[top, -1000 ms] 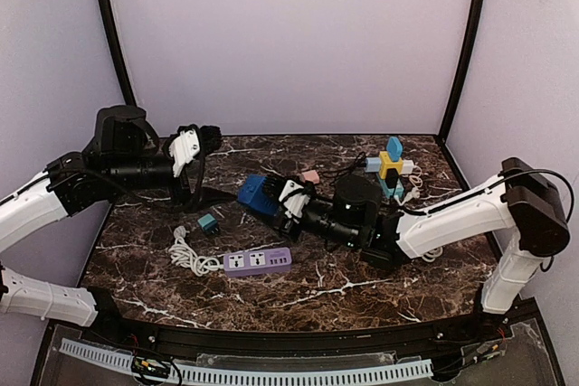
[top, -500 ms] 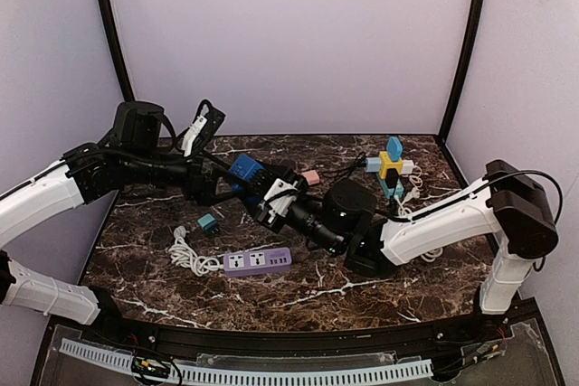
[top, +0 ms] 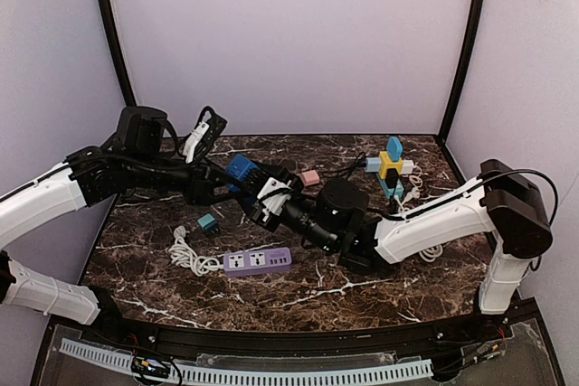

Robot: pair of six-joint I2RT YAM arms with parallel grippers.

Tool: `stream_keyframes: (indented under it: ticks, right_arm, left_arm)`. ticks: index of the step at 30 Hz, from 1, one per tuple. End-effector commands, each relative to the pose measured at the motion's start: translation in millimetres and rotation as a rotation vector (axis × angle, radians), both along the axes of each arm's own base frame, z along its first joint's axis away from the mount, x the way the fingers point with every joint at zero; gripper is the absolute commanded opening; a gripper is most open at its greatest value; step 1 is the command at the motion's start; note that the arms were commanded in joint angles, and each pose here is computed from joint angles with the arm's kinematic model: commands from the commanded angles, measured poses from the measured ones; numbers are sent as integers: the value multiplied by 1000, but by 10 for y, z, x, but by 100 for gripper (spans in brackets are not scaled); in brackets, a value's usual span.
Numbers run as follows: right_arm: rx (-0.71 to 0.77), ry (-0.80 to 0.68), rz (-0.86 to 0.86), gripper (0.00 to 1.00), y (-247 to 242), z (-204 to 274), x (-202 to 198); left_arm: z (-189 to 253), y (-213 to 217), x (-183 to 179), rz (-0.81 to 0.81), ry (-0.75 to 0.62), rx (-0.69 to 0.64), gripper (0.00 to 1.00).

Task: Insert the plug
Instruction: Pick up the plug from the center of the board, then insert the plug into the socket.

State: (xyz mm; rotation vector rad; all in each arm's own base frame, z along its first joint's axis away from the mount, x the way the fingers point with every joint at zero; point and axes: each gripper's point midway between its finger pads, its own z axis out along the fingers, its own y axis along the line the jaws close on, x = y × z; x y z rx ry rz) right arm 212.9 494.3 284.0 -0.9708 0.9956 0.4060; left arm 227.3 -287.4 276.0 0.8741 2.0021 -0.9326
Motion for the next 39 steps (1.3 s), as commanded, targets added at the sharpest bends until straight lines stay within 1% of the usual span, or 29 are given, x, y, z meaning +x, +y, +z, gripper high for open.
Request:
stream_keyframes:
  ticks: [1,3,4,5,6,7,8,9,11,12,13,15,18,20,25,31,39]
  right_arm:
    - [-10,-12,97,20,149,84,-198]
    - [-54,17,97,76,130,10,-195]
    - [-70,33,91,95,88,-2,-179]
    - [-96,51,94,98,38,-37,-179]
    - [-128,72,114,99,-30,-70,-194]
    - [-164,100,149,99,-108,-110,-217]
    - [-204,153,217,99,-189,-168,-271]
    - [-231,216,295,99,-294,-179,-323]
    - [-271,375,488,99,-516,-220,-476]
    - [-270,422,546,99,-630,-188,-518]
    - [-272,463,563,99,-708,-210,-521]
    - [-272,506,526,99,-809,-268,-450]
    - [-270,531,468,99,-883,-349,-359]
    - [-265,539,473,99,-887,-387,-356]
    - [-272,563,460,99,-892,-549,-310]
    - [-285,609,454,99,-886,-740,-266]
    - [-284,625,453,99,-873,-845,-215]
  left_arm:
    - [-37,51,88,29,-59,26,1]
    - [-82,85,93,3,-125,74,1]
    - [-118,111,104,0,-147,97,1]
    - [-176,138,83,-41,-198,144,1]
    - [-211,147,55,-73,-223,167,1]
    - [-293,177,-1,-137,-276,222,1]
    - [-332,180,-44,-178,-299,241,1]
    - [-435,211,-98,-240,-334,292,1]
    - [-596,242,-172,-326,-355,353,1]
    - [-652,244,-204,-357,-354,366,1]
    - [-749,252,-232,-398,-353,394,1]
    - [-856,233,-280,-453,-342,406,1]
    - [-1024,161,-388,-542,-311,403,1]
    - [-1154,130,-458,-612,-310,420,1]
    - [-1366,65,-463,-674,-287,440,1]
    - [-1545,27,-387,-671,-277,460,1]
    - [-1662,1,-152,-588,-240,500,1]
